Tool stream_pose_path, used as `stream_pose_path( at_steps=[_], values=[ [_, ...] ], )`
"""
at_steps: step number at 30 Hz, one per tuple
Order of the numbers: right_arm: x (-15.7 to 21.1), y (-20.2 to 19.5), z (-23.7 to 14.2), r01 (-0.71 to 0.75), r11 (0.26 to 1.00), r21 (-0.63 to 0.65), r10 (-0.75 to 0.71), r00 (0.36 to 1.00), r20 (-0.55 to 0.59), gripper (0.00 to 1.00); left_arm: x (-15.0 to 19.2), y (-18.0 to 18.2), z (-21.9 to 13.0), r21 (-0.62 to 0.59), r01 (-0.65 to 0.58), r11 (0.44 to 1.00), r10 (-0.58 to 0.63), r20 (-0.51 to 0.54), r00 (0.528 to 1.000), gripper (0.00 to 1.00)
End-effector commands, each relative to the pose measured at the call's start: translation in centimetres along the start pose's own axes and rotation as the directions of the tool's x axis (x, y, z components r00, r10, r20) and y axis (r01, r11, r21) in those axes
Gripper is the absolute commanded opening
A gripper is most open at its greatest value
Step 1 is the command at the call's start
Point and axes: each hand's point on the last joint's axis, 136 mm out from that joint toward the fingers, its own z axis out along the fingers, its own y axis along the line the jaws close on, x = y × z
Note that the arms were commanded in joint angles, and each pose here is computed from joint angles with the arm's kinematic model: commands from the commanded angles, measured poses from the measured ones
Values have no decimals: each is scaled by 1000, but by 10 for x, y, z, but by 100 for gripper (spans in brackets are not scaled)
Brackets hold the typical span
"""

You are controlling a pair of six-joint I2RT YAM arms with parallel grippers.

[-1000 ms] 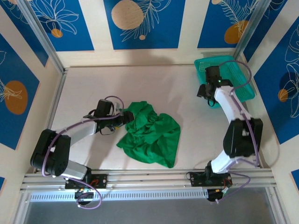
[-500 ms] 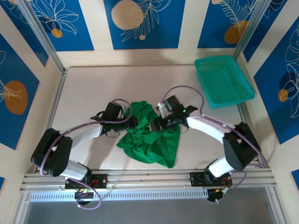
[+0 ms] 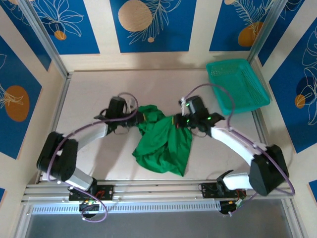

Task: Fold the inside-out t-shirt

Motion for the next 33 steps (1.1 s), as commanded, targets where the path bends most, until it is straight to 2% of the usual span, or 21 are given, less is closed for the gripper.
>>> stream_pose_path(
  at_steps=[1, 3, 6, 10, 12, 14, 17, 18, 20, 21, 23, 25, 27, 31, 32, 33],
  values=[
    [-101, 26, -55, 52, 996, -77, -29, 959, 280, 0, -69, -33, -57, -30, -92, 995, 96, 192, 977, 0],
    [-141, 42, -87, 113, 988, -102, -69, 930, 361, 0, -100, -50, -85, -29, -104, 994, 108, 254, 961, 0],
    [-174, 70, -135, 221, 971, -93, -159, 885, 437, 0, -123, -75, -121, -53, -158, 986, 166, 308, 937, 0],
    [-166, 78, -168, 263, 963, -57, -211, 870, 445, 0, -111, -80, -154, -99, -192, 976, 215, 348, 913, 0],
    [-144, 62, -165, 212, 977, -32, -181, 894, 409, 0, -88, -64, -158, -129, -180, 975, 213, 327, 921, 0],
    [-106, 40, -146, 148, 989, -17, -135, 937, 321, 0, -57, -34, -153, -171, -139, 975, 183, 274, 944, 0],
    [-27, -4, -99, 22, 999, 29, -25, 994, 107, 0, 2, 23, -134, -226, -49, 973, 87, 161, 983, 2],
    [3, -17, -82, -31, 999, 31, 30, 999, 24, 3, 22, 40, -127, -237, -19, 971, 48, 118, 992, 5],
    [47, -34, -62, -147, 989, 34, 150, 983, -108, 26, 52, 59, -115, -228, 27, 973, -17, 46, 999, 19],
    [62, -41, -56, -206, 977, 50, 212, 964, -159, 37, 64, 66, -111, -225, 48, 973, -46, 14, 999, 31],
    [75, -49, -54, -255, 964, 79, 266, 939, -218, 43, 77, 73, -107, -227, 75, 971, -84, -28, 996, 53],
    [79, -52, -54, -249, 963, 107, 268, 928, -259, 46, 81, 73, -108, -233, 83, 969, -96, -45, 994, 65],
    [84, -52, -53, -240, 963, 124, 267, 916, -299, 46, 83, 71, -112, -233, 75, 970, -89, -50, 995, 67],
    [104, -37, -39, -237, 969, 74, 247, 892, -380, 47, 105, 69, -119, -275, -2, 961, -33, -122, 992, 68],
    [110, -35, -33, -232, 970, 74, 243, 888, -390, 50, 114, 70, -118, -277, -8, 961, -34, -144, 989, 68],
    [116, -37, -27, -235, 966, 104, 257, 884, -392, 62, 123, 71, -116, -280, -8, 960, -39, -162, 986, 67]
  ],
)
